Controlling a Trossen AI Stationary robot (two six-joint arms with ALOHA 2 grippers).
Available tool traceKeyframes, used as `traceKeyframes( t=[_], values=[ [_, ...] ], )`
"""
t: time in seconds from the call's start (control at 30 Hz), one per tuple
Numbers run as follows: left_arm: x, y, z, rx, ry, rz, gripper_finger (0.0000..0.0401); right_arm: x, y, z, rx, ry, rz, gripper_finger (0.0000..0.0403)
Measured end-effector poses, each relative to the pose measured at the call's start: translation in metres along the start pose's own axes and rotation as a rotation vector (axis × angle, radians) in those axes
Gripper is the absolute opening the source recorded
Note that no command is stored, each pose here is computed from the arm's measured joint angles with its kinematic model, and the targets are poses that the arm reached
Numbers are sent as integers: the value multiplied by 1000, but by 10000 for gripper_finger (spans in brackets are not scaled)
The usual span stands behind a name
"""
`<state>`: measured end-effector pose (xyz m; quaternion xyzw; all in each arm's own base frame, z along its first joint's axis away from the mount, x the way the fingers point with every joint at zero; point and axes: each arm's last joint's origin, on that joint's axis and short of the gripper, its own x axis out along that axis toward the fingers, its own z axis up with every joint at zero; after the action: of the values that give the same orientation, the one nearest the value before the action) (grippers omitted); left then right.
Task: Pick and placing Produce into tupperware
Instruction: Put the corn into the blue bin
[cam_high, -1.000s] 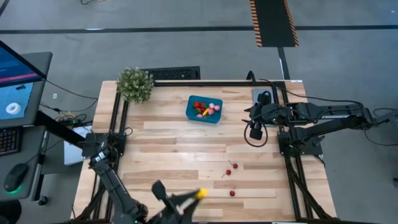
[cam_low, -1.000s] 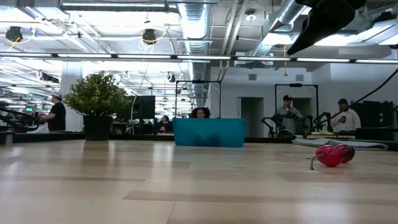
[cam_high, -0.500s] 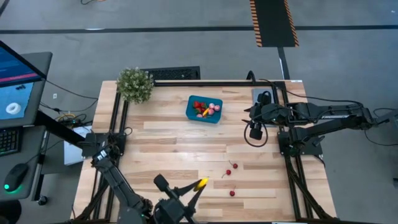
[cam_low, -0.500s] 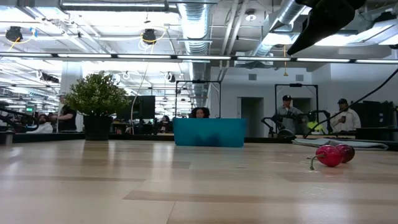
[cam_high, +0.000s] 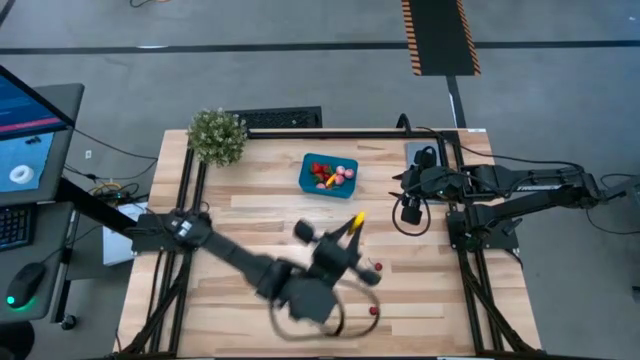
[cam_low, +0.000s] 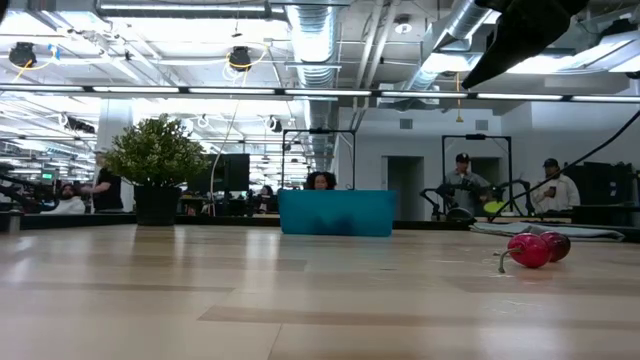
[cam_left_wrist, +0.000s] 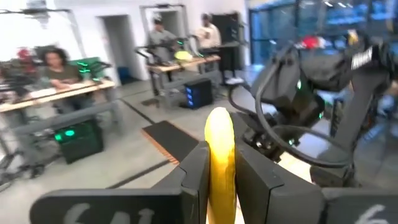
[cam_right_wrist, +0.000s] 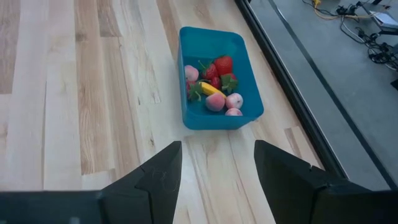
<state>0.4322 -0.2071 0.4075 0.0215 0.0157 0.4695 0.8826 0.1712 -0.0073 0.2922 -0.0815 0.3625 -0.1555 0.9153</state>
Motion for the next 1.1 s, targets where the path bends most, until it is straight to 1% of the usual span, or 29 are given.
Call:
traceKeyframes(
  t=[0.1, 0.17, 0.23, 0.27, 0.33, 0.43, 0.53, 0.63, 0.67, 0.73, 0.87, 0.97, 1.03, 1.1],
  values=[
    [45, 5, -14, 5, 59, -82, 48, 0, 0, 0, 0, 1, 0, 225],
    [76, 13, -25, -3, 151, -156, 48, 0, 0, 0, 0, 1, 0, 225],
    [104, 24, -38, -12, 280, -213, 48, 0, 0, 0, 0, 1, 0, 225],
    [117, 30, -44, -21, 345, -220, 48, 0, 0, 0, 0, 1, 0, 225],
    [135, 43, -53, -26, 435, -184, 48, 0, 0, 0, 0, 0, 0, 225],
    [151, 62, -63, 19, 514, -85, 48, 0, 0, 0, 0, 1, 0, 225],
    [167, 81, -72, 34, 647, -46, 48, 0, 0, 0, 0, 1, 0, 225],
    [185, 91, -86, 20, 774, -59, 48, 0, 0, 0, 0, 0, 0, 225],
    [192, 93, -94, 35, 809, -63, 48, 0, 0, 0, 0, 1, 0, 225],
    [203, 98, -114, 62, 889, -71, 48, 0, 0, 0, 0, 1, 0, 225],
    [223, 113, -152, 59, 1041, -57, 48, 0, 0, 0, 0, 1, 0, 225],
    [235, 120, -178, 50, 1073, -58, 48, 0, 0, 0, 0, 1, 0, 225],
    [243, 124, -195, 25, 1098, -94, 48, 0, 0, 0, -1, 1, 0, 225],
    [253, 127, -205, -22, 1100, -140, 48, 0, 0, 0, -1, 2, 0, 225]
  ],
)
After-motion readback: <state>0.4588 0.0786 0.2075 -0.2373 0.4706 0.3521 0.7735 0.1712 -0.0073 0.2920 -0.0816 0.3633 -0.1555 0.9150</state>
